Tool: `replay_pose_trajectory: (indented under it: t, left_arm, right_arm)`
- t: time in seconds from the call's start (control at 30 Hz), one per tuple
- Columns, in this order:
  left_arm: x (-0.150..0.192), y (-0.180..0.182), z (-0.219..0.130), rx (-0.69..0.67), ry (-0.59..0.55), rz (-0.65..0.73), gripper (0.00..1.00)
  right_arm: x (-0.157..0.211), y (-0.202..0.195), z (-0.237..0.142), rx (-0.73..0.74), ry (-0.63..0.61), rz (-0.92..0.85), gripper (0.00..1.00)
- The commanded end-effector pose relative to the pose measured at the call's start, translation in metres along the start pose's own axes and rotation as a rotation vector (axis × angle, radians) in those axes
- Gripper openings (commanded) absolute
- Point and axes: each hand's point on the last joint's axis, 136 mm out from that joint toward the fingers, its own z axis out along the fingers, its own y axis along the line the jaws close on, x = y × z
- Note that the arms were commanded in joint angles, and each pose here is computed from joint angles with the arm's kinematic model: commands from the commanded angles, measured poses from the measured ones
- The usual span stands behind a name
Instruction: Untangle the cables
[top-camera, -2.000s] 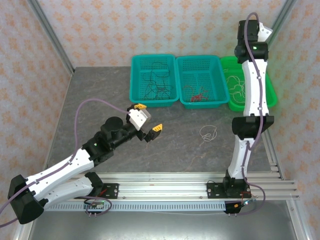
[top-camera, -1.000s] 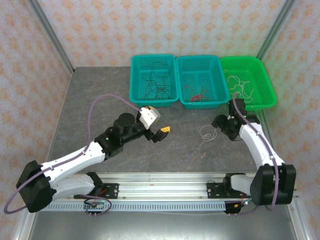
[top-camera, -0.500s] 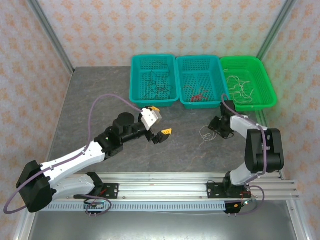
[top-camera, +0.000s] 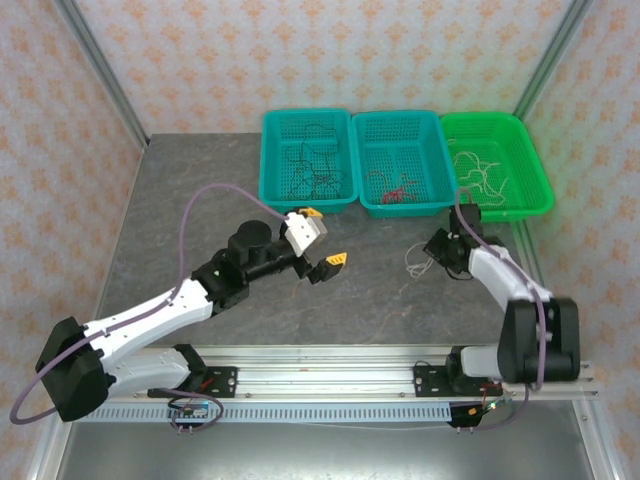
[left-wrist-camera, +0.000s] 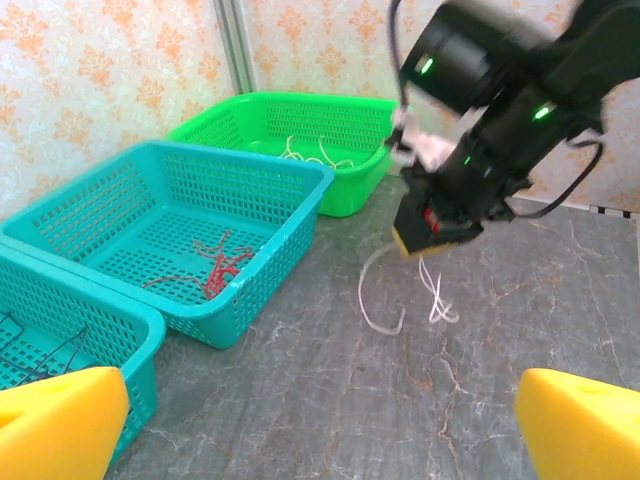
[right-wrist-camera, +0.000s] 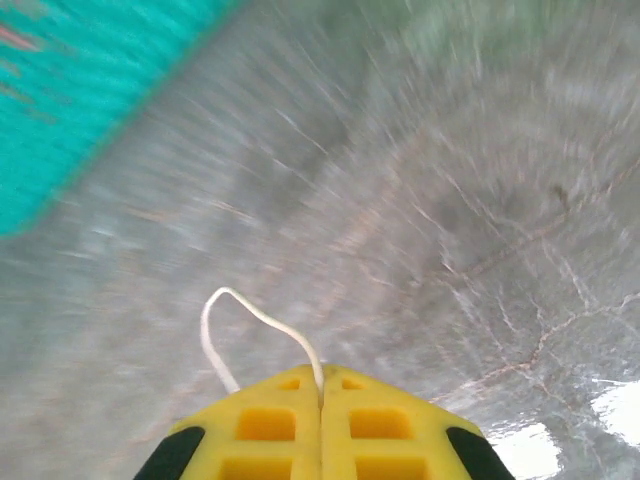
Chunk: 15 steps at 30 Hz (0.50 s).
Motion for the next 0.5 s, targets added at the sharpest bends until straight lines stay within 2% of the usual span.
replay_pose_trajectory:
  t: [0.0,0.3,0.47]
  left_arm:
    - [-0.027,0.003,0.001,-0.012,-0.073,0.036,1.0]
    - [-0.034,0.002,-0.002,-0.01,-0.092,0.029,1.0]
    - [-0.036,0.002,-0.01,-0.018,-0.096,0.018,1.0]
  right_arm:
    - [-0.038,0.026,-0.048,-0.125,-0.212,0.037,0.0]
    - [-0.112,0.053,-0.152,-0.248,-0.604,0.139,0.0]
    - [-0.162,0.056,-0.168,-0.352,-0.744,0.319,0.0]
